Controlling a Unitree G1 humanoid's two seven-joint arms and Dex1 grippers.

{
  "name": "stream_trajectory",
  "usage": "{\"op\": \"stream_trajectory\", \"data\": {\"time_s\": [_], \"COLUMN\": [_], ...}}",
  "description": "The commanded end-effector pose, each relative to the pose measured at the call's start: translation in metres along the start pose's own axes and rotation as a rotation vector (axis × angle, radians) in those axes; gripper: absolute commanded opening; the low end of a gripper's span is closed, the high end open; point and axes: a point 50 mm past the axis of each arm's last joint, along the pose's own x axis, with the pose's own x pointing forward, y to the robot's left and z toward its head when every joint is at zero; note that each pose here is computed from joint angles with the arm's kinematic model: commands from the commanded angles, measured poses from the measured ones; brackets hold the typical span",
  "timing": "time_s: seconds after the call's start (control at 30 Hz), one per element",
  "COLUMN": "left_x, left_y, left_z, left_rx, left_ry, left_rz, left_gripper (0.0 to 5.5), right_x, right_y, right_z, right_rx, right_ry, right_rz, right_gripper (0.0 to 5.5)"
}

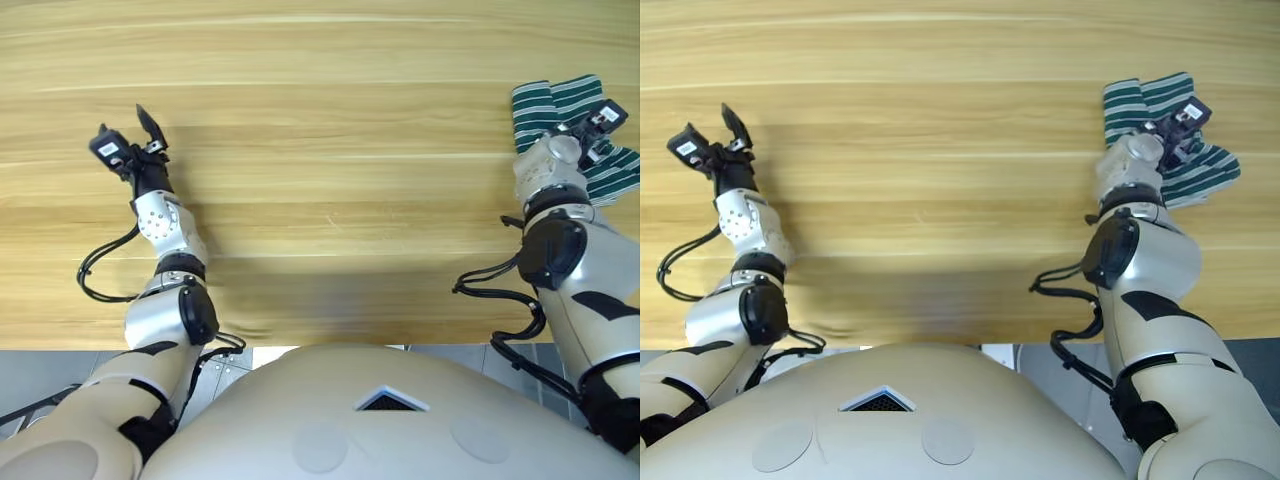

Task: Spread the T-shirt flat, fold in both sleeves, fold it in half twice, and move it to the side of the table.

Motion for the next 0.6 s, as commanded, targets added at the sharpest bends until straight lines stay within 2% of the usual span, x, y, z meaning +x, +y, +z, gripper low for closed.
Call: {"op": "stream_trajectory", "data": {"time_s": [0.03, 0.1, 0.17, 0.23, 0.3, 0.37, 0.4, 0.5, 0.6], "left_x": [-0.007, -0.010, -0.013, -0.015, -0.016, -0.017, -0.018, -0.020, -0.028], "left_y": [0.016, 0.020, 0.023, 0.017, -0.003, -0.036, -0.054, -0.096, -0.134], "left_z": [-0.001, -0.001, -0.001, -0.002, -0.003, -0.003, -0.003, -0.004, -0.003], "left_rx": [0.014, 0.019, 0.023, 0.004, 0.001, -0.016, -0.012, 0.030, 0.049], "left_ry": [-0.013, -0.018, -0.027, -0.035, -0.045, -0.051, -0.054, -0.028, -0.019], "left_rz": [0.050, 0.060, 0.056, 0.014, -0.075, -0.210, -0.276, -0.411, -0.525], "left_gripper": [3.64, 3.64, 3.64, 3.64, 3.64, 3.64, 3.64, 3.64, 3.64], "right_x": [-0.001, -0.002, -0.006, -0.025, -0.056, -0.087, -0.102, -0.138, -0.158], "right_y": [-0.001, 0.002, 0.012, 0.043, 0.077, 0.102, 0.113, 0.132, 0.133], "right_z": [-0.014, -0.007, 0.012, 0.044, 0.061, 0.049, 0.032, -0.026, -0.067], "right_rx": [-0.019, -0.005, 0.007, 0.008, -0.018, -0.094, -0.152, -0.330, -0.403], "right_ry": [0.055, 0.013, -0.097, -0.334, -0.572, -0.717, -0.740, -0.712, -0.650], "right_rz": [0.005, -0.001, 0.013, 0.161, 0.372, 0.598, 0.718, 0.955, 1.052], "right_gripper": [3.10, 3.10, 3.10, 3.10, 3.10, 3.10, 3.10, 3.10, 3.10]}}
